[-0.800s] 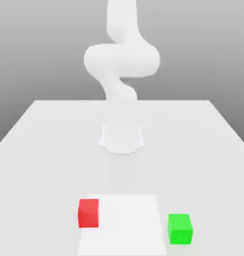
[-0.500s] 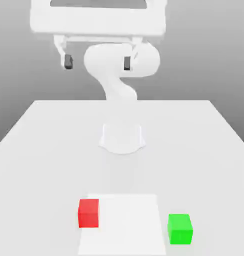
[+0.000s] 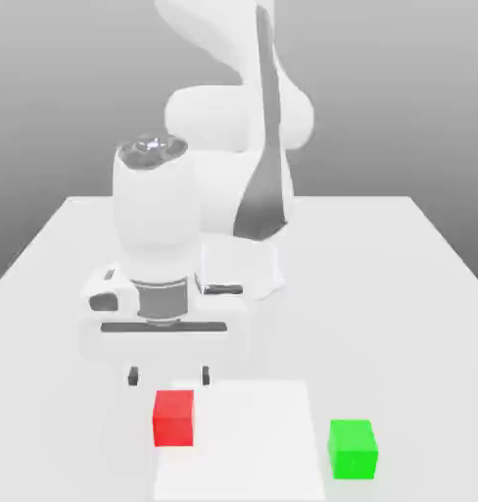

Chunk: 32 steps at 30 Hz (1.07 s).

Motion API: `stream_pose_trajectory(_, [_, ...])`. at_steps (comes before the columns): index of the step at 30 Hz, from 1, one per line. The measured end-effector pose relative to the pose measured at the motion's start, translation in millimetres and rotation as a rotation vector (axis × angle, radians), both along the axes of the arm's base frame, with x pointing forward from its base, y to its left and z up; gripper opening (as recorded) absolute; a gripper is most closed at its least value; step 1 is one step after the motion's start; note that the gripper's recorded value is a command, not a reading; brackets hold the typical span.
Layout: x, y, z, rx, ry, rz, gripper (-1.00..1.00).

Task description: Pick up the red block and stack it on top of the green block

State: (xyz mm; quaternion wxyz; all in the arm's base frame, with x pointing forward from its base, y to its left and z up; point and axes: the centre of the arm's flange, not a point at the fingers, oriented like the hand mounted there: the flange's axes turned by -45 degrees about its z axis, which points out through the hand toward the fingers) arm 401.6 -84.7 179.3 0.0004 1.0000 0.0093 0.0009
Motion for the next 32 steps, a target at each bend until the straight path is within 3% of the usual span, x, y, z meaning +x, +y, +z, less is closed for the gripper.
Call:
stream_pose_trajectory(2, [-1.0,0.1,-21.8,0.0,0.001,0.0,0.0])
stream_pose_trajectory(3, [-1.7,0.2,-30.5,0.0,0.002,0.0,-1.0])
stream_pose_trajectory(10, [-1.9,0.4,-31.7,0.0,0.003,0.0,-1.0])
stream_pose_trajectory(16, [0.2,5.0,23.7,0.001,0.002,0.009,-1.0])
stream_pose_trajectory(24, [32.7,215.7,61.6,0.001,0.002,0.375,-1.0])
stream_pose_trajectory(29, [35.6,226.7,12.1,0.0,0.002,0.382,-1.0])
stream_pose_trajectory(30, [35.2,226.8,4.9,0.0,0.002,0.382,1.0])
stream_pose_trajectory(32, [35.2,226.8,4.9,0.0,0.002,0.382,1.0])
